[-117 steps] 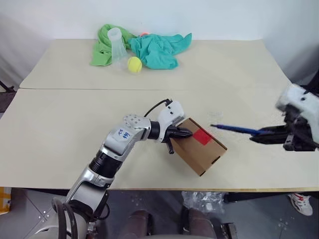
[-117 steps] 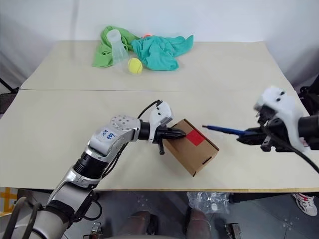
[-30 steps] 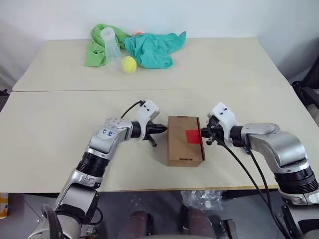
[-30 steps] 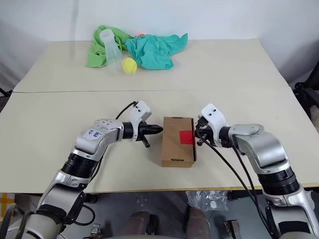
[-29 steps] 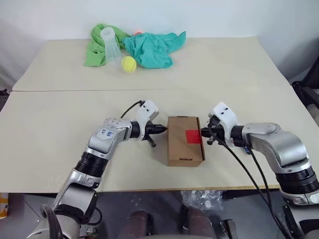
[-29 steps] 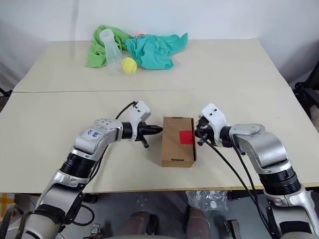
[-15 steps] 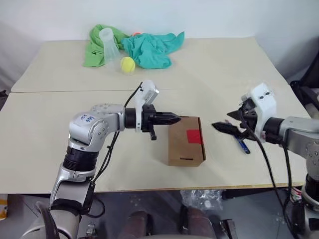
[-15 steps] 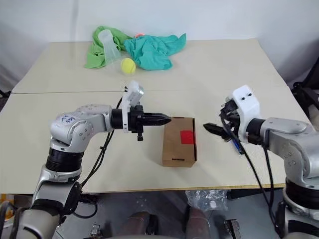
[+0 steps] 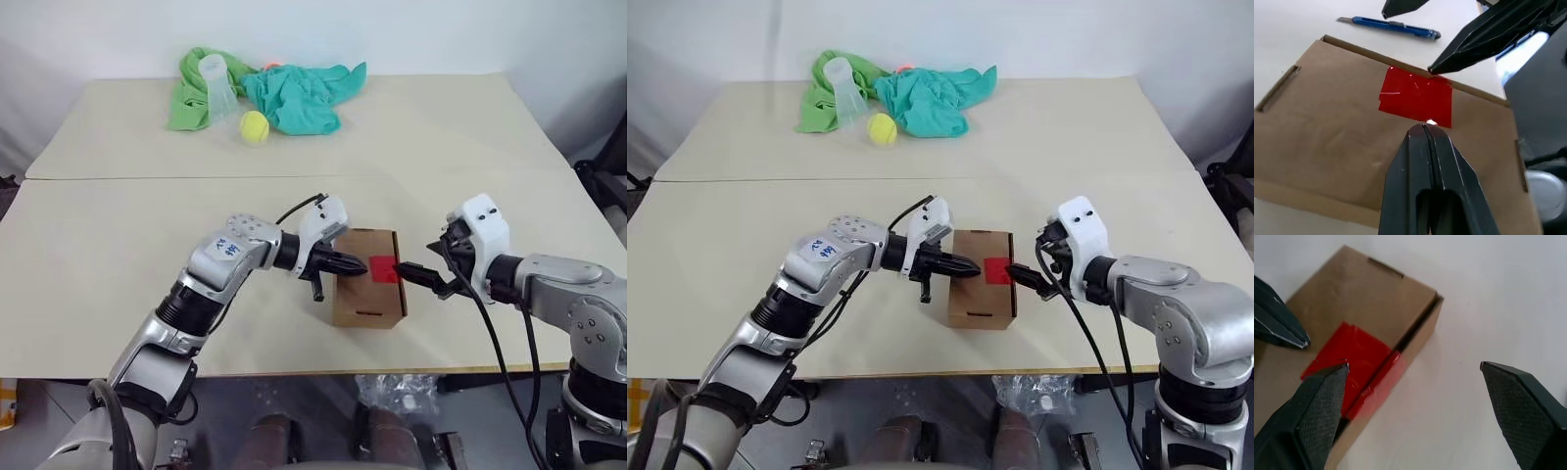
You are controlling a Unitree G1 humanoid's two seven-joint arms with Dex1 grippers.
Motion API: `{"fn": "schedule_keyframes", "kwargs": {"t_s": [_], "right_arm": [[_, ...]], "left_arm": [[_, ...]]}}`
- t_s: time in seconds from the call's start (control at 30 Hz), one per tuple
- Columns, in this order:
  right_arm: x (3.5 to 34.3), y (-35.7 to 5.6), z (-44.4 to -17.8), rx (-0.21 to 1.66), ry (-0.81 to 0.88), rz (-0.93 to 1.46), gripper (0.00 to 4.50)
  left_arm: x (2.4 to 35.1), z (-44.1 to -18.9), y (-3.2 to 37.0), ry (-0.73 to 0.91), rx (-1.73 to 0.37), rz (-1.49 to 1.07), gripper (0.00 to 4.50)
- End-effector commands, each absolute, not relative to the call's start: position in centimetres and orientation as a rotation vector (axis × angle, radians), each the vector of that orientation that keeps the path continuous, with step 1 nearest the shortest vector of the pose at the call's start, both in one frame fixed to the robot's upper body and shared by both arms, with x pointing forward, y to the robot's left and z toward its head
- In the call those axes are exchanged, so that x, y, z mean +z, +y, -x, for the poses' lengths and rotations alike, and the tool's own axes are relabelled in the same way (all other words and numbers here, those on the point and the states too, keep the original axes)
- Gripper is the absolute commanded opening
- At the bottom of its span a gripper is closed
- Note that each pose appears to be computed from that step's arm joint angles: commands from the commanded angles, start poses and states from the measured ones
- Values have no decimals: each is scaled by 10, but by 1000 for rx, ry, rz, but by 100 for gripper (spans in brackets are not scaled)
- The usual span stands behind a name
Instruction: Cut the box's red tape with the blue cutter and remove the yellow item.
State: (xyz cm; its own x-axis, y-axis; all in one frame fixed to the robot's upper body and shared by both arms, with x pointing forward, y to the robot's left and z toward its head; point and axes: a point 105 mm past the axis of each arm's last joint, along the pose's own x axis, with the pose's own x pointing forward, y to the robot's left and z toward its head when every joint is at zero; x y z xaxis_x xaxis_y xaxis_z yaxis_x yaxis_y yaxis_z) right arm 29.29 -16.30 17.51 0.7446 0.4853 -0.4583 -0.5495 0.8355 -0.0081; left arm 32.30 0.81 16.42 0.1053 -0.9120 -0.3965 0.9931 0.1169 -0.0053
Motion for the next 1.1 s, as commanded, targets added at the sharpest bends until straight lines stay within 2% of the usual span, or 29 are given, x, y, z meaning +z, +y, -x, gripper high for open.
{"fn": "schedule_keyframes", "kwargs": {"t_s": [0.03,0.87,1.1], "right_arm": [[173,-164,-292,562,447,174,448],[117,-197,-270,621,675,355,448],[115,-203,-262,675,695,409,448]], "left_arm": [[160,-326,10,354,-1424,-339,0],[156,-332,18,373,-1377,-354,0],[157,-335,22,376,-1352,-351,0]]}}
